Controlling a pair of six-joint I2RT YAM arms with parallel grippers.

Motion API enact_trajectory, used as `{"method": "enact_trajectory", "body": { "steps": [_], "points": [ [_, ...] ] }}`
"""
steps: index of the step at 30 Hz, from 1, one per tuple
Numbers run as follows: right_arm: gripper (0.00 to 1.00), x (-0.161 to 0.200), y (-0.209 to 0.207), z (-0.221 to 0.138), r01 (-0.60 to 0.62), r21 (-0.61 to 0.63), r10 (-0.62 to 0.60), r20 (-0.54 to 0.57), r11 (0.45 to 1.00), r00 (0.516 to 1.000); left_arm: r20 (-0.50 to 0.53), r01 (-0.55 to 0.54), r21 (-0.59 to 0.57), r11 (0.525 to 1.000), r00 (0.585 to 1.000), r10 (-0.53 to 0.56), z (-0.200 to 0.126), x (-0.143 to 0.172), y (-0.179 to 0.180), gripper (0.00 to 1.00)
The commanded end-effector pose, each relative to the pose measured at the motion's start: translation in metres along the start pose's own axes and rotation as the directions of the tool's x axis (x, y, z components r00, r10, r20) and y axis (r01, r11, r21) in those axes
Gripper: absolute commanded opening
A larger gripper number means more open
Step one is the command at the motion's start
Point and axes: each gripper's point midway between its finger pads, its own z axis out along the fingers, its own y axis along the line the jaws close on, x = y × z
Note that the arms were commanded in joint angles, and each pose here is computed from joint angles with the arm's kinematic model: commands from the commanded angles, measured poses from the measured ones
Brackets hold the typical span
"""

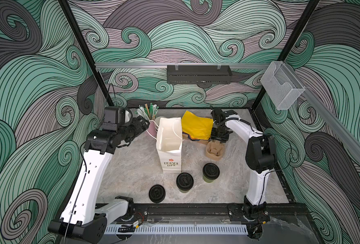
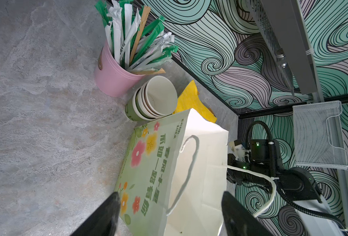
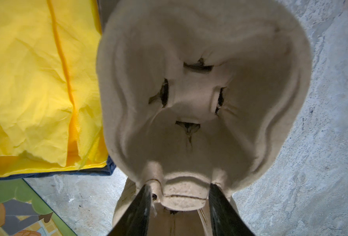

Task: Pack a coffee takeout order
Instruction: Pick up the cup tray from the cup tray.

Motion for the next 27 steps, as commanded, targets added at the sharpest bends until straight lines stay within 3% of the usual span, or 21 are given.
{"method": "enact_trajectory", "body": {
  "steps": [1,12,19,27],
  "points": [
    [0.47,0.003,-0.006,0.007,-0.012,0.025,0.012,-0.020,1.000,1.000,0.024,0.006,0.030,1.000,1.000,-0.007,-0.008,-0.004,-0.004,0.80],
    [0.41,0.004,-0.007,0.010,-0.014,0.030,0.015,-0.026,0.999,1.000,0.018,0.011,0.044,0.999,1.000,-0.012,-0.007,-0.003,-0.006,0.79],
    [0.31,0.004,-0.007,0.003,-0.010,0.018,0.010,-0.014,1.000,1.000,0.010,0.008,0.050,0.999,1.000,-0.008,-0.006,-0.002,-0.006,0.79],
    [0.29,0.009,-0.009,-0.009,-0.007,0.002,0.007,-0.008,1.000,1.000,-0.009,-0.014,0.079,0.997,1.000,0.015,-0.007,0.001,-0.011,0.79]
  ]
}}
